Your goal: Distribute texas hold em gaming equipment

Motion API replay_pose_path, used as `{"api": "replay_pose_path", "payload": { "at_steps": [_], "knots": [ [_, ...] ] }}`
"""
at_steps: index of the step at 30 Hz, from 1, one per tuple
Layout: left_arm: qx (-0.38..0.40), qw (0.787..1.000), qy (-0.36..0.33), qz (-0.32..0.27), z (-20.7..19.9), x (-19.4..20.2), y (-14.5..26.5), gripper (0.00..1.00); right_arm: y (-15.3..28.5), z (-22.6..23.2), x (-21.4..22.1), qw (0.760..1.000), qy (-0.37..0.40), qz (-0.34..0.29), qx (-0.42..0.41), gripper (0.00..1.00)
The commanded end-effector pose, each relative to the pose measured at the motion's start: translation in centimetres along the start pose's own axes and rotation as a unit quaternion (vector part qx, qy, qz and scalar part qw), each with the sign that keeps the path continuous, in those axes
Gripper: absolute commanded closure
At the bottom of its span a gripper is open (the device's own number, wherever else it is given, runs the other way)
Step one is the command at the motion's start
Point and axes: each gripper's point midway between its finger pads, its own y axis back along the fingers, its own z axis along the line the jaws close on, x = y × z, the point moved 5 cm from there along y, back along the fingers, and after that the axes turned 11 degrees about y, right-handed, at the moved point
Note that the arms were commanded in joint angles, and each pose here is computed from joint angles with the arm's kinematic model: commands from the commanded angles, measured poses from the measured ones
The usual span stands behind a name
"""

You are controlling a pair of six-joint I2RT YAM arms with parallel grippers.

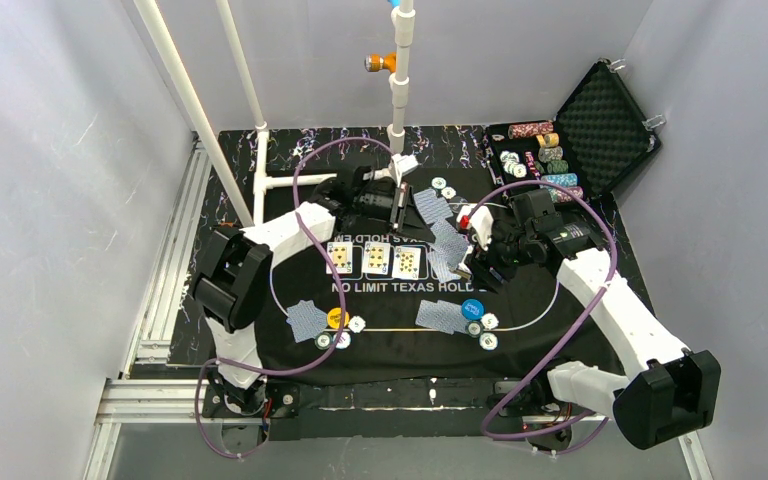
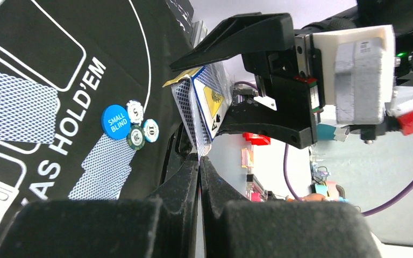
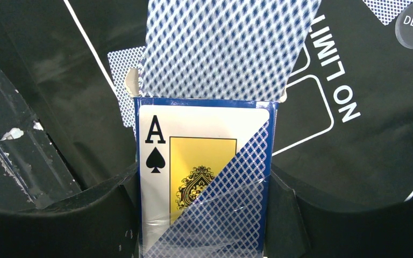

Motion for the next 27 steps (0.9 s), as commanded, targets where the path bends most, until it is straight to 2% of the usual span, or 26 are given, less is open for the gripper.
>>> {"api": "replay_pose_path", "payload": {
  "at_steps": [1, 5, 11, 19, 27],
  "knots": [
    [0.016, 0.996, -0.077, -0.053, -3.3, -2.3, 3.4, 1.00, 0.5, 0.1, -0.4, 1.000, 0.011, -0.015, 0.015, 0.99],
    [0.006, 0.992, -0.098, -0.084, -3.1, -4.5, 5.0, 1.00, 0.7, 0.1, -0.6, 1.000, 0.011, -0.016, 0.015, 0.99],
    [-0.041, 0.990, -0.110, -0.079, 0.0, -5.8, 4.5, 1.00, 1.2, 0.3, -1.1, 1.000, 0.016, -0.023, 0.007, 0.99],
    [-0.125, 0.985, -0.113, 0.026, 4.3, -4.5, -0.3, 1.00, 1.2, 0.6, -1.2, 0.999, 0.024, -0.026, -0.006, 0.99],
    [-0.122, 0.977, -0.144, 0.096, 5.9, -4.5, -5.9, 1.00, 1.2, 0.7, -1.0, 0.999, 0.023, -0.024, -0.010, 0.99]
  ]
}}
